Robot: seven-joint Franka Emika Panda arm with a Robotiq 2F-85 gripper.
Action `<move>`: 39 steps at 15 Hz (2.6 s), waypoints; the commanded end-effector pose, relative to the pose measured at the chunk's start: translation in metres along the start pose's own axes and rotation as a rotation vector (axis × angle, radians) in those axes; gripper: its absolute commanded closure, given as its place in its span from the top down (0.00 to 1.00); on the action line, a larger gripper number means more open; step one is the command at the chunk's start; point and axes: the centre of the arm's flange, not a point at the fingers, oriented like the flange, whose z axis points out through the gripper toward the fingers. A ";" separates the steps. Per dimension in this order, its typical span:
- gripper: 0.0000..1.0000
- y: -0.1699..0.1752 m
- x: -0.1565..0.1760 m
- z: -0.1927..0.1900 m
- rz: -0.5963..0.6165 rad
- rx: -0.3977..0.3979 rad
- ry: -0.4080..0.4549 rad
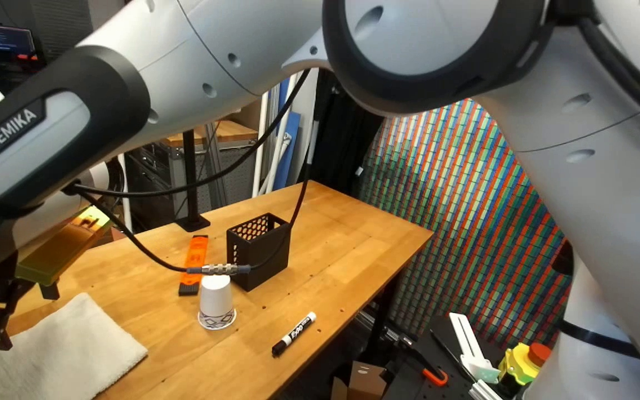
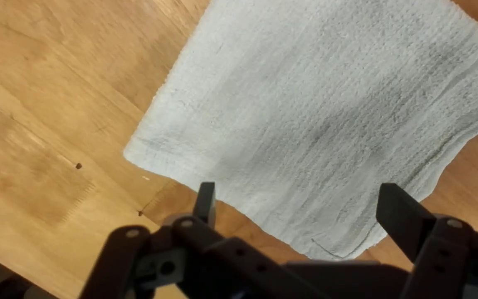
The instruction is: Pick up the towel and put it in the box
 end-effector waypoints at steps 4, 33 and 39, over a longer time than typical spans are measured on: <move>1.00 0.012 0.012 0.038 0.029 -0.061 0.046; 0.00 0.029 0.024 0.094 0.049 -0.086 0.016; 0.00 0.045 0.012 0.063 0.116 -0.098 0.017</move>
